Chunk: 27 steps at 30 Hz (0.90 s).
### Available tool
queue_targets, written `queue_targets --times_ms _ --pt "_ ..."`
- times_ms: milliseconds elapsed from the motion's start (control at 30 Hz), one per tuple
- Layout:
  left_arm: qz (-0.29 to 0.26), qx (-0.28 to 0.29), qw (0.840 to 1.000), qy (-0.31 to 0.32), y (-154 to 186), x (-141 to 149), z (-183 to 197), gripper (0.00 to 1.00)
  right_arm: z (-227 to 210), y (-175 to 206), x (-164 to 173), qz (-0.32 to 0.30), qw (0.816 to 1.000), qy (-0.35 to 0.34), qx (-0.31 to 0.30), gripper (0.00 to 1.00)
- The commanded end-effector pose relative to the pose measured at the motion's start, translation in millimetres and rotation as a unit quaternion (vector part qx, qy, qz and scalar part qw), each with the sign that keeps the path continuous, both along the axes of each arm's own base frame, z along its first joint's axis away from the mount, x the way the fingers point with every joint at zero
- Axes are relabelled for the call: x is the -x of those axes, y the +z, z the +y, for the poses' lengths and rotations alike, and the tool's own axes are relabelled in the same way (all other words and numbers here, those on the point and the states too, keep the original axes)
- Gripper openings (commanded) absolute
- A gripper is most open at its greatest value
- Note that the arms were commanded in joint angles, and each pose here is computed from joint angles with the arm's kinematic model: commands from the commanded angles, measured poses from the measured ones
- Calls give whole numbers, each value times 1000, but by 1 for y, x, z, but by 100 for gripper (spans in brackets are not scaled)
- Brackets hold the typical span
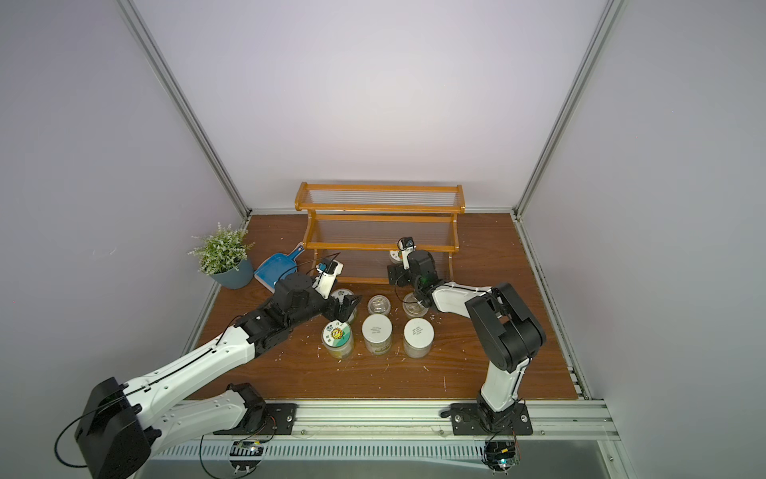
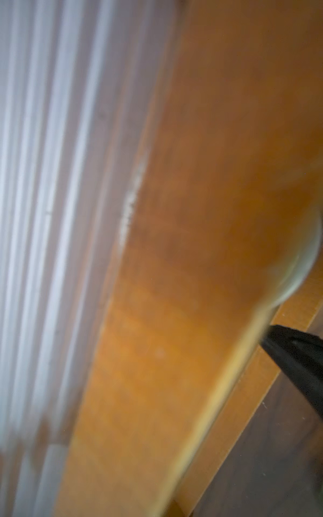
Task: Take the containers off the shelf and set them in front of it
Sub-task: 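Pick up a container from the shelf.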
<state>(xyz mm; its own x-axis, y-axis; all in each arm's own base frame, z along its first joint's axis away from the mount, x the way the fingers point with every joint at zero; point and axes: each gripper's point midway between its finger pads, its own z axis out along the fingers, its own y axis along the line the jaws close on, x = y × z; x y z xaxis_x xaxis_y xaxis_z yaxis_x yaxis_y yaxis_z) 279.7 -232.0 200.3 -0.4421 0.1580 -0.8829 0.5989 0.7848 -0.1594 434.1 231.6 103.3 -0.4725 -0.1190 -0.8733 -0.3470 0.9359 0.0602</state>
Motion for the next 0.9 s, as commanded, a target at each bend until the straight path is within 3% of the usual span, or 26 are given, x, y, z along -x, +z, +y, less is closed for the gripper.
queue_targets --times_ms 0,400,867 --pt "-4 6 1000 4 3 -2 3 99 4 37 -20 -67 998 -8 -13 99" --pt "-4 1 1000 6 0 -2 5 99 1 41 -43 -100 995 -25 6 99" --pt "0 -3 1000 9 -5 -2 7 99 12 66 -19 -130 991 36 -7 80"
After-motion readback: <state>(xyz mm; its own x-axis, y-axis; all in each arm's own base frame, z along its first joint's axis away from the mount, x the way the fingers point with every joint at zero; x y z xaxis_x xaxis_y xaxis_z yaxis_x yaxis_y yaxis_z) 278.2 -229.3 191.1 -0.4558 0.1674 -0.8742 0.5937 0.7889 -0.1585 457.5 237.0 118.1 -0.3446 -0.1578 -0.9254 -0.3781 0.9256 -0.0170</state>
